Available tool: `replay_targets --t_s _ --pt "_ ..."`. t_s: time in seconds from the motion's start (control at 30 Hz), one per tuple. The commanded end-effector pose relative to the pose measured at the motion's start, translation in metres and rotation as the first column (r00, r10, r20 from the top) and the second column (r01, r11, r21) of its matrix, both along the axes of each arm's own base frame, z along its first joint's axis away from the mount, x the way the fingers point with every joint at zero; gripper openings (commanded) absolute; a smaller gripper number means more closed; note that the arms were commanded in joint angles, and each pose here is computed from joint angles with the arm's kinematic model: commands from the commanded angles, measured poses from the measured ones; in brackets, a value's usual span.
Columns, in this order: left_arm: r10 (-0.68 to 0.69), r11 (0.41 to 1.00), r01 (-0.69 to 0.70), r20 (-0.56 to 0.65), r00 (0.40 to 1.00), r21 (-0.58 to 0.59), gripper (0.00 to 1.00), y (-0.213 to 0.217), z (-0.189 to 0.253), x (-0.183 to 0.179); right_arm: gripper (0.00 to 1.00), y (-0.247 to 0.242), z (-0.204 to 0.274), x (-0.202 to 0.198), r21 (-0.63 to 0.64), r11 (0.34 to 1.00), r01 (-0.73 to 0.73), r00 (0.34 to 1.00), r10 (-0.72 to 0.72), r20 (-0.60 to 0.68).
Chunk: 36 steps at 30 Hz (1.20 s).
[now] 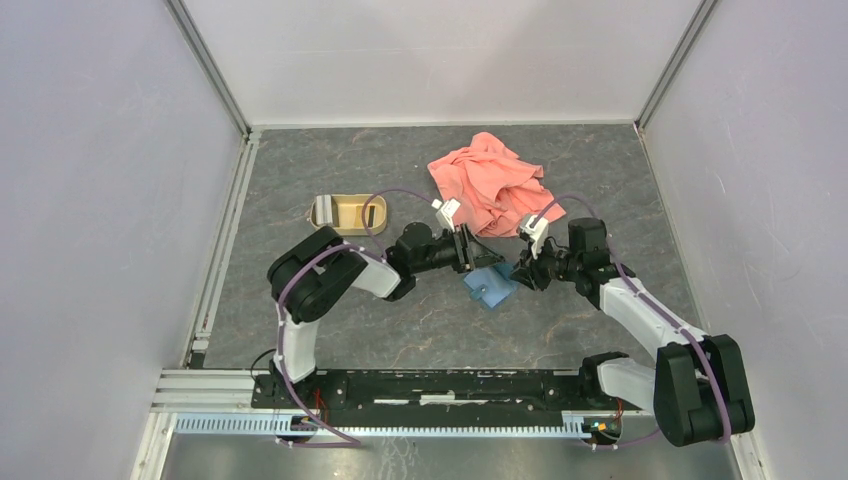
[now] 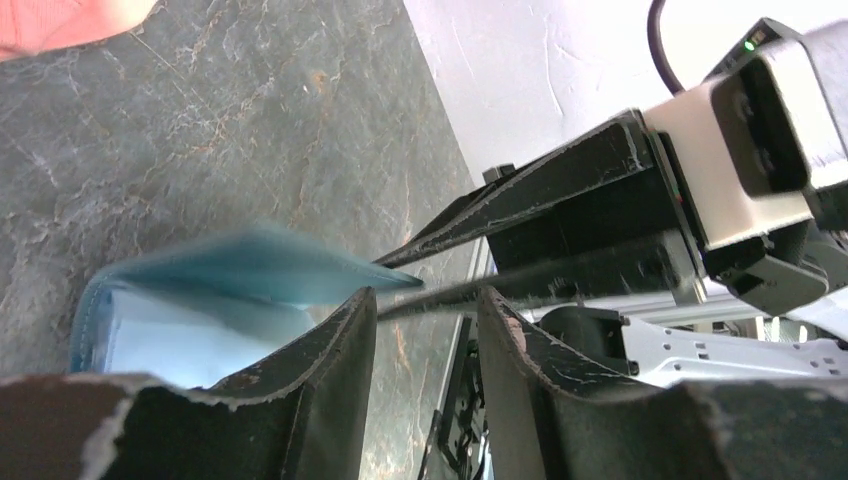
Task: Put the credit cards into the card holder
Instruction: Open the card holder at the center of the board.
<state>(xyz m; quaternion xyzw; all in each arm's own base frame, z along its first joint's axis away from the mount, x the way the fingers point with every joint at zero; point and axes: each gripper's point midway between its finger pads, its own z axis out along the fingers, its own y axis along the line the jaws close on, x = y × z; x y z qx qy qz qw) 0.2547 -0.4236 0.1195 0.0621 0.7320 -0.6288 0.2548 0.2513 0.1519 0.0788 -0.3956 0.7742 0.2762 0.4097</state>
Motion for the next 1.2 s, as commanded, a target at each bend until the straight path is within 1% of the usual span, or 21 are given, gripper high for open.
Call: replay_targets --t_s 0.0,0.1,0.2,0.33,0.4,0.43,0.53,0.57,0.63,0.77,0.83,0.97,1.07,1.17 --pt "-0.025 0.995 0.025 -0.003 1.0 -0.092 0.49 -0.016 0.018 0.005 0.35 0.009 0.018 0.001 0.037 0.996 -0.075 0.996 0.074 0.048" --pt "0.001 0.997 -0.003 -0.027 1.0 -0.071 0.49 -0.019 0.008 0.013 0.53 0.011 0.02 -0.004 0.032 0.993 -0.116 0.992 0.114 0.057" --pt "0.02 0.999 -0.022 -0.046 0.999 -0.048 0.49 -0.021 -0.001 0.019 0.65 0.011 0.02 -0.006 0.026 0.99 -0.138 0.989 0.136 0.058" --pt "0.032 0.999 -0.034 -0.038 0.999 -0.042 0.48 -0.022 -0.002 0.023 0.75 0.011 0.019 -0.007 0.018 0.989 -0.149 0.987 0.148 0.064" --pt "0.055 0.998 -0.056 -0.019 0.998 -0.025 0.48 -0.016 0.0 0.025 0.76 0.008 0.018 -0.005 0.004 0.991 -0.135 0.989 0.134 0.068" --pt "0.072 0.997 -0.072 0.012 0.997 0.0 0.48 -0.01 0.0 0.027 0.76 0.006 0.017 -0.002 -0.008 0.994 -0.112 0.991 0.113 0.069" --pt "0.131 0.987 -0.138 0.081 0.988 0.086 0.51 0.009 -0.002 0.032 0.71 -0.007 0.015 0.017 -0.052 0.999 0.012 0.996 -0.007 0.092" --pt "0.141 0.983 -0.151 0.097 0.985 0.104 0.53 0.014 -0.002 0.032 0.68 -0.013 0.015 0.023 -0.064 0.996 0.065 0.993 -0.058 0.103" --pt "0.142 0.98 -0.155 0.11 0.984 0.128 0.56 0.018 -0.003 0.033 0.64 -0.019 0.019 0.031 -0.072 0.99 0.118 0.985 -0.108 0.132" --pt "0.098 0.986 -0.108 0.087 0.991 0.124 0.56 0.006 -0.006 0.035 0.59 -0.024 0.032 0.038 -0.055 0.982 0.179 0.965 -0.164 0.202" --pt "0.08 0.99 -0.088 0.072 0.994 0.113 0.55 -0.002 -0.008 0.038 0.55 -0.03 0.034 0.042 -0.056 0.974 0.221 0.951 -0.203 0.232" --pt "0.062 0.991 -0.067 0.053 0.997 0.114 0.54 -0.01 -0.015 0.041 0.41 -0.038 0.015 0.047 -0.11 0.96 0.258 0.955 -0.236 0.179" --pt "0.049 0.99 -0.053 0.035 0.998 0.129 0.54 -0.013 -0.024 0.039 0.29 -0.046 -0.009 0.046 -0.188 0.945 0.268 0.963 -0.255 0.092" --pt "0.023 0.989 -0.024 0.01 1.0 0.149 0.53 -0.02 -0.036 0.038 0.19 -0.056 -0.023 0.048 -0.254 0.923 0.291 0.957 -0.286 0.057"
